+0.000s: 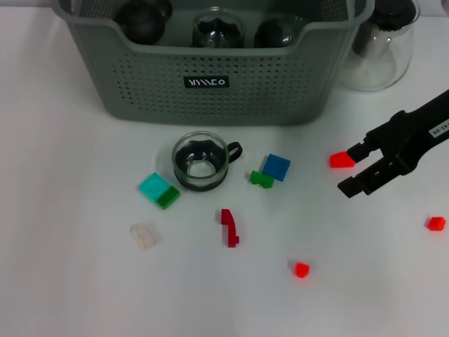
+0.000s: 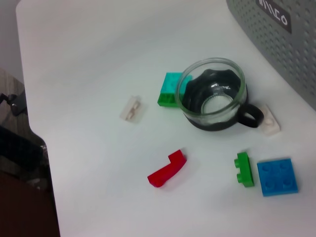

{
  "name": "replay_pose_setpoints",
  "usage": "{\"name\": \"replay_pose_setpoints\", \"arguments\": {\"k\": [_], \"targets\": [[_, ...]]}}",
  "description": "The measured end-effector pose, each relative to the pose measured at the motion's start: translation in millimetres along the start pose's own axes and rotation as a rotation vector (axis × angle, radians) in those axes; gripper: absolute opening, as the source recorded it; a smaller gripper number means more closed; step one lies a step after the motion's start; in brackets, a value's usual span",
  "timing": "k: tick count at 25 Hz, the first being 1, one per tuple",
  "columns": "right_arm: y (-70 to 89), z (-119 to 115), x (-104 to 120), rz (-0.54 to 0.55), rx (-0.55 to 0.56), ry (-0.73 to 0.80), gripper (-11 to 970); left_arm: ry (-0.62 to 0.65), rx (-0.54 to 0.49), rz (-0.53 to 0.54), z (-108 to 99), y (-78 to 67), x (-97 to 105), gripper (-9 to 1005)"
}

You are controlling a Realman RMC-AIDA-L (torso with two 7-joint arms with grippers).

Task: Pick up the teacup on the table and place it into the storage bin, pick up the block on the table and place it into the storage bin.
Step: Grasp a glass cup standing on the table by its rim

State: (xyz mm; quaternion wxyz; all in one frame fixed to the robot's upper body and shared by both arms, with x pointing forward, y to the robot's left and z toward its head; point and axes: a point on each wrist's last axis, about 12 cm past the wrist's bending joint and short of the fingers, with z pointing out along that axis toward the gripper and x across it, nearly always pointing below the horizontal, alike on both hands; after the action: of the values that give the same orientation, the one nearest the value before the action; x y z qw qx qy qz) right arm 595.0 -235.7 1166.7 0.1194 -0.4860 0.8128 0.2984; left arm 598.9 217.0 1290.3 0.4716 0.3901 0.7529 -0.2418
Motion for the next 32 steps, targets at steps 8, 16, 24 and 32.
{"name": "replay_pose_setpoints", "arguments": {"k": [8,16,24,32], "targets": [[-0.6,0,-3,0.012,0.002,-0.032,897,0.066,0.338,0.174,-21,-50.4,58,850],[0.2,6,-4,0.021,-0.005,-0.053,897,0.325,0.45,0.259,19,-72.6,99,846],[-0.4,9,2,0.043,-0.008,-0.057,896,0.468,0.396,0.38,60,-76.1,109,845],[-1.0,12,8,0.063,-0.012,-0.055,896,0.552,0.328,0.437,88,-70.0,116,844]]}}
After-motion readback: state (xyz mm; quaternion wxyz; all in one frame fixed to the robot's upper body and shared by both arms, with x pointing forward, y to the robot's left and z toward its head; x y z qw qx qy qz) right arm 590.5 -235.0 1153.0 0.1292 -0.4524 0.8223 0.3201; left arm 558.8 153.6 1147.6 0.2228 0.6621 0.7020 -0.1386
